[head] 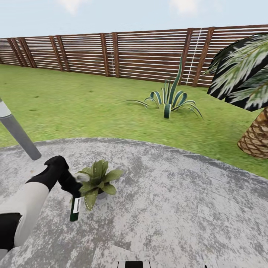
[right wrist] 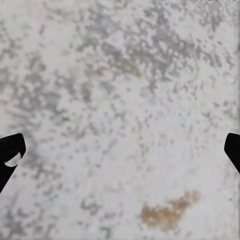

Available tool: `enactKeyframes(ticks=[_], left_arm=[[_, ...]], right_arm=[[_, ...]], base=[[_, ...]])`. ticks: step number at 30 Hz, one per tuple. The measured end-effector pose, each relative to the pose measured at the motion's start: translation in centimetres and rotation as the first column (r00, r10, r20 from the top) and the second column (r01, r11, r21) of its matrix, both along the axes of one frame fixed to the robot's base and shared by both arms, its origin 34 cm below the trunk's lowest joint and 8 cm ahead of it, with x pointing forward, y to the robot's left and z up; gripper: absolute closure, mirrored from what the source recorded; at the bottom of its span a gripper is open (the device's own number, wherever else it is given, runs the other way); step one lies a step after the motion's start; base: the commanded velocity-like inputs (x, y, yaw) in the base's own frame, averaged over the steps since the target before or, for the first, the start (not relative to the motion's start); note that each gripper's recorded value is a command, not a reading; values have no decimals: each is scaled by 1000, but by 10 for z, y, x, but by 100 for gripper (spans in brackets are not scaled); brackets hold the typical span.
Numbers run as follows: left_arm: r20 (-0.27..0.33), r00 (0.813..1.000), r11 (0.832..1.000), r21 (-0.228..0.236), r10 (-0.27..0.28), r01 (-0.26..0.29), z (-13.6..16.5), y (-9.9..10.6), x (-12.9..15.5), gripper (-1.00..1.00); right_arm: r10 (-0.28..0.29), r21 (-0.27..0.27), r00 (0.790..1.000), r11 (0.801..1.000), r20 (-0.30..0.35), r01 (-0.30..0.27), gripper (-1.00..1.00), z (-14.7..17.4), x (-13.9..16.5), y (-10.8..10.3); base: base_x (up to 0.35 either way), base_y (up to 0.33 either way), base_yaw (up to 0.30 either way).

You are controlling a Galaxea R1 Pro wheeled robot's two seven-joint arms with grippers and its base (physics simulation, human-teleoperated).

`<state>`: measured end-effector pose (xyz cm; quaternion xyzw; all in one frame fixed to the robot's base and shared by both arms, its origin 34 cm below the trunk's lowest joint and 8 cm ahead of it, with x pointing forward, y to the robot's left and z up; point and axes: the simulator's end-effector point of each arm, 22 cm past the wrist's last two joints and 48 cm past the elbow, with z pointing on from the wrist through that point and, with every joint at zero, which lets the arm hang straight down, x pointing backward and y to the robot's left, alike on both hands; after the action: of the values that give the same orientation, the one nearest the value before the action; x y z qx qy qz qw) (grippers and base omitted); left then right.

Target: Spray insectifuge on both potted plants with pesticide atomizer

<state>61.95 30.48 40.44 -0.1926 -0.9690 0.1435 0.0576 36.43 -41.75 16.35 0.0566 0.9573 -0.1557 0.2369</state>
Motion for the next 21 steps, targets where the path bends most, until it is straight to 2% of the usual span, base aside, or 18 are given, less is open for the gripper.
enactKeyframes(ticks=[2,5,13,19,21], left_arm=[[-13,1000,999,33,-12,13,-1,9,-4,100],[-17,1000,999,49,-17,18,-1,13,-5,100],[-10,1000,999,48,-20,20,2,12,-2,100],[-19,1000,999,44,-22,23,-1,11,-5,100],[-41,998,998,44,-43,45,-2,8,-10,100]], right_arm=[[-2,1,1000,1000,-1,2,-100,0,0,1],[-5,1,1000,1000,2,5,-100,0,0,2],[-6,-1,1000,1000,3,6,-100,0,1,1],[-7,-3,1000,1000,3,7,-100,0,0,0],[-8,-3,1000,1000,3,8,-100,0,0,-1]], base=[[0,0,0],[38,-8,17],[197,-162,215],[25,-264,33],[1,-272,183]])
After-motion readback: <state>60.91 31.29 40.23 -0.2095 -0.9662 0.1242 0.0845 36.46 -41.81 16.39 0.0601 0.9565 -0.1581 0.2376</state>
